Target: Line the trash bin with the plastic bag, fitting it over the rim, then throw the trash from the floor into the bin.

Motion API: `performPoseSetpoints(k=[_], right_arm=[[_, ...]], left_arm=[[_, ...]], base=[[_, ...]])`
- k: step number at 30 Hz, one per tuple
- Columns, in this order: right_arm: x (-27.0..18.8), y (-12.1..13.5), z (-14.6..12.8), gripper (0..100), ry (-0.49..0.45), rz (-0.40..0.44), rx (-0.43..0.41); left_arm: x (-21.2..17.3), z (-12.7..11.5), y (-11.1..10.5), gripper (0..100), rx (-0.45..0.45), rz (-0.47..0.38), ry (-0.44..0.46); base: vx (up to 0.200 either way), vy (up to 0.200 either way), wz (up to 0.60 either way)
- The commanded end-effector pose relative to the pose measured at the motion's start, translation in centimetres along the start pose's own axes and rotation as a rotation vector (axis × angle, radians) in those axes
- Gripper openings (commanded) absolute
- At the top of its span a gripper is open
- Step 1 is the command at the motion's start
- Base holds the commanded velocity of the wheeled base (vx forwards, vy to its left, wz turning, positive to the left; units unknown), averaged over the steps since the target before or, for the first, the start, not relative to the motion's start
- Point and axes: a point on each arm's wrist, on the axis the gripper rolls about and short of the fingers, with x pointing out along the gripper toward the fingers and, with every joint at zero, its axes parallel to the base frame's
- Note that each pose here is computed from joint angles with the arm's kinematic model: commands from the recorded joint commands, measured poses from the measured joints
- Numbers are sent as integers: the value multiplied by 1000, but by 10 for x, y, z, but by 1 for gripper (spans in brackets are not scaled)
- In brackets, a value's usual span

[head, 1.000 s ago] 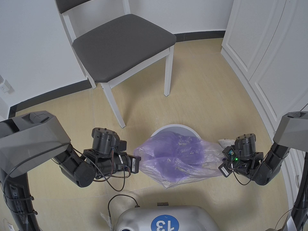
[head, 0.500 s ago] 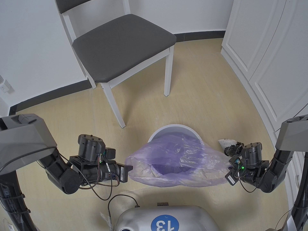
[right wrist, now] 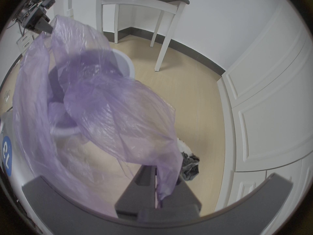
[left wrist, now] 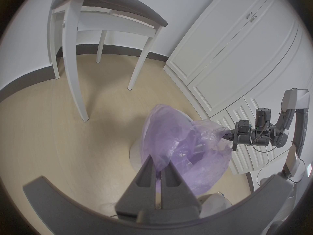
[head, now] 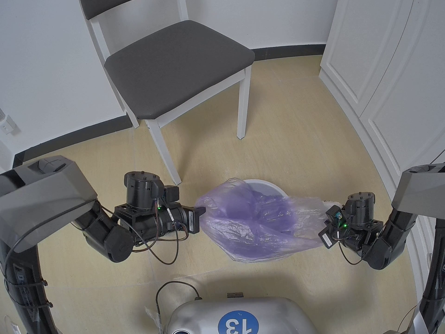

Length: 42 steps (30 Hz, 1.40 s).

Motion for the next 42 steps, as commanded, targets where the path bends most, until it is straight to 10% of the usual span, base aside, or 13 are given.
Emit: performPoseSetpoints(k=[1,42], right_arm=[[8,-4,8,0,-24,-18,9],[-14,41,-77,0,111,95,-90]], left_arm=[[13,3,3,0,4,0,-13],[-2,-100,11,0,58,-22,22]], base=[[0,0,0],[0,0,0]])
